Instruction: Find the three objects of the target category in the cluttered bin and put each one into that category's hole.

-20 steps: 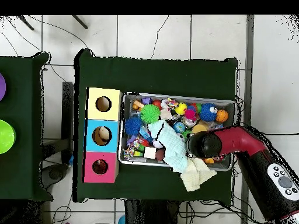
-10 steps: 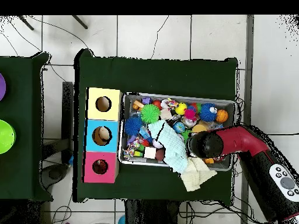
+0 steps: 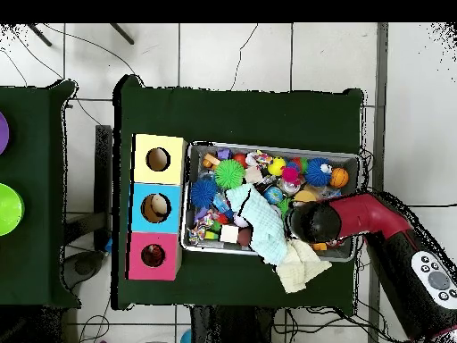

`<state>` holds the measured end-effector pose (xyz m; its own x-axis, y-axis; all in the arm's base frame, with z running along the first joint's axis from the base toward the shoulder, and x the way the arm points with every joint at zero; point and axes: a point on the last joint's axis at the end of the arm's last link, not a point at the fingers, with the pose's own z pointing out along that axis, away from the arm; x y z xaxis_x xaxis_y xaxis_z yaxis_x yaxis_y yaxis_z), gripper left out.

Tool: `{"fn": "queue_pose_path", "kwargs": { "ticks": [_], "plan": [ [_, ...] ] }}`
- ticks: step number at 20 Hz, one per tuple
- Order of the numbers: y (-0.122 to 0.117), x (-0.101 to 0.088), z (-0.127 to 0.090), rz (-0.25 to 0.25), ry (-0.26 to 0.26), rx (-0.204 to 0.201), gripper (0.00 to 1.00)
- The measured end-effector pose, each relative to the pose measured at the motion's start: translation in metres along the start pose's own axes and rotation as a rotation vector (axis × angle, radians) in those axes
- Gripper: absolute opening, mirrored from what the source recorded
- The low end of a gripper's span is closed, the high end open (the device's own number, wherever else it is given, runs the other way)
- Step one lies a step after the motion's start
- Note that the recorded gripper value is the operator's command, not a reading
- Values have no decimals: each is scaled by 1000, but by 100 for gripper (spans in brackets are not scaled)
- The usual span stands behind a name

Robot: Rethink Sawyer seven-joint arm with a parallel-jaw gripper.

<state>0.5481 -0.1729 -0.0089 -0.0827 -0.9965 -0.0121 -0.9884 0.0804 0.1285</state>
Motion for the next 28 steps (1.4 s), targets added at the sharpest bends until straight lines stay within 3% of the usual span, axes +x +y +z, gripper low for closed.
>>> {"fn": "queue_pose_path", "kwargs": {
  "ticks": [7,9,18,28],
  "plan": [
    [-1,-3,8,-52,44,32,100],
    [0,-5,11,-84,78,38,100],
    [1,-10,13,-157,169,38,100],
    [4,1,8,-156,219,29,100]
  ]
}}
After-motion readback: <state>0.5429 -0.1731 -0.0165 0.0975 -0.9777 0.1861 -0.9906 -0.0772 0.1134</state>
